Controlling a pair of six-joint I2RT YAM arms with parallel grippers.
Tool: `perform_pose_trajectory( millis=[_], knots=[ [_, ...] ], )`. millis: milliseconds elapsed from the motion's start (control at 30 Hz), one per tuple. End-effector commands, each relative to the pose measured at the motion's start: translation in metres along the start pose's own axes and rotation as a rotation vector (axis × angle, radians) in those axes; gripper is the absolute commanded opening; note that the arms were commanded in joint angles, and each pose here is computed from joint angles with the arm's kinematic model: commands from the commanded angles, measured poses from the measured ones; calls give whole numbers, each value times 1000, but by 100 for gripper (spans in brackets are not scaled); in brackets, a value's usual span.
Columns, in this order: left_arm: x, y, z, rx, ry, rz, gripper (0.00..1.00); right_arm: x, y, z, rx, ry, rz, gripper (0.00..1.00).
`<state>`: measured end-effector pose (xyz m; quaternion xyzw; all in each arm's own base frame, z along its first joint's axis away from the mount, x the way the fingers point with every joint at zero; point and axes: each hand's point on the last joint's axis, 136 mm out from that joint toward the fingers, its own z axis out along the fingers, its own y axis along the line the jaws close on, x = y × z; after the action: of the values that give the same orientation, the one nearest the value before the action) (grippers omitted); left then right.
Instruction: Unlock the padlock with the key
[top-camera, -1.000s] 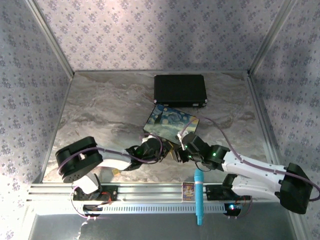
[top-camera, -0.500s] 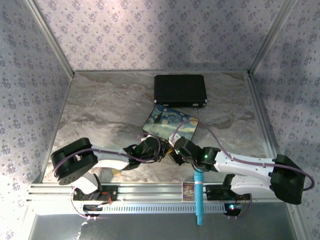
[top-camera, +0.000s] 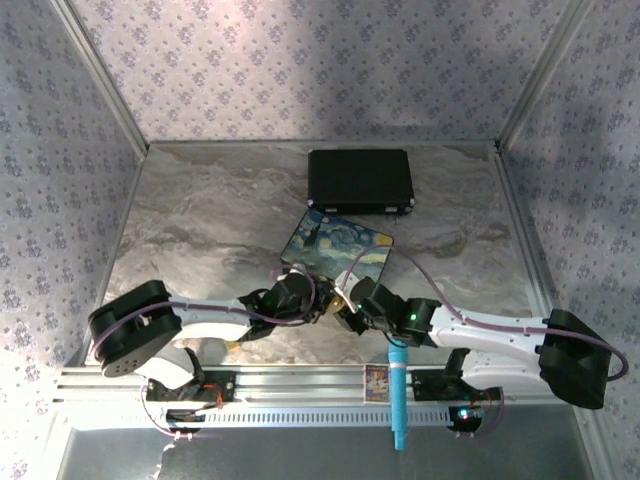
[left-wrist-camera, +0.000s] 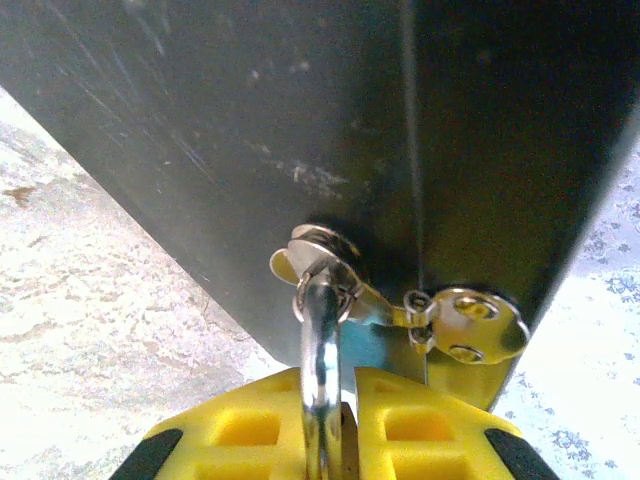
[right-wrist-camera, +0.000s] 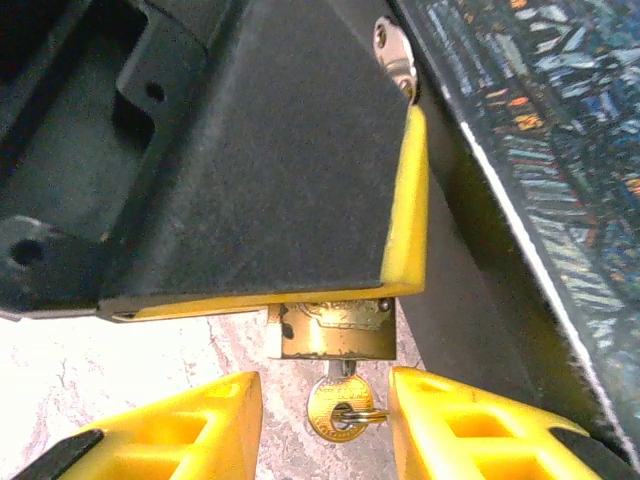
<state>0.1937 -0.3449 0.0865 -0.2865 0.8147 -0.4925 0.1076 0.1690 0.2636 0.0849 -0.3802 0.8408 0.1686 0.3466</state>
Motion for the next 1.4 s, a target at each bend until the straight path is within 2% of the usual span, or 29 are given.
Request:
perform_pose_trajectory(
  millis=[0,67,167,267,433,533,700,833,967,1167,1300,1367],
  knots=[
    [6,-27,-7,87,30,-5,0,-2,2,2,-5,-14,-32,38],
    [6,-27,-7,85,30,0,0,-2,-1,4,14,-11,-39,34],
    [6,-24,-8,77,31,0,0,-7,-1,4,16,-35,-42,22],
    [6,-21,-9,75,29,-5,0,-12,1,3,0,-59,-36,14],
    [6,-18,-11,65,31,8,0,-11,9,3,-106,-59,12,11],
    [6,-17,-12,75,27,9,0,-6,11,5,-198,-47,117,10],
    [8,-15,-14,78,32,14,0,-1,-1,8,-271,-33,326,10],
    [8,-11,-16,73,31,13,0,3,-22,7,-195,2,432,17],
    [10,-8,-17,71,38,9,0,12,-40,8,-81,46,501,30],
    [10,-2,-19,52,31,13,0,10,-48,8,-62,34,631,41],
    [8,6,-19,21,22,14,0,0,-42,8,-145,-7,722,53],
    [6,9,-19,15,12,18,0,-1,-41,8,-153,-5,739,56]
  ],
)
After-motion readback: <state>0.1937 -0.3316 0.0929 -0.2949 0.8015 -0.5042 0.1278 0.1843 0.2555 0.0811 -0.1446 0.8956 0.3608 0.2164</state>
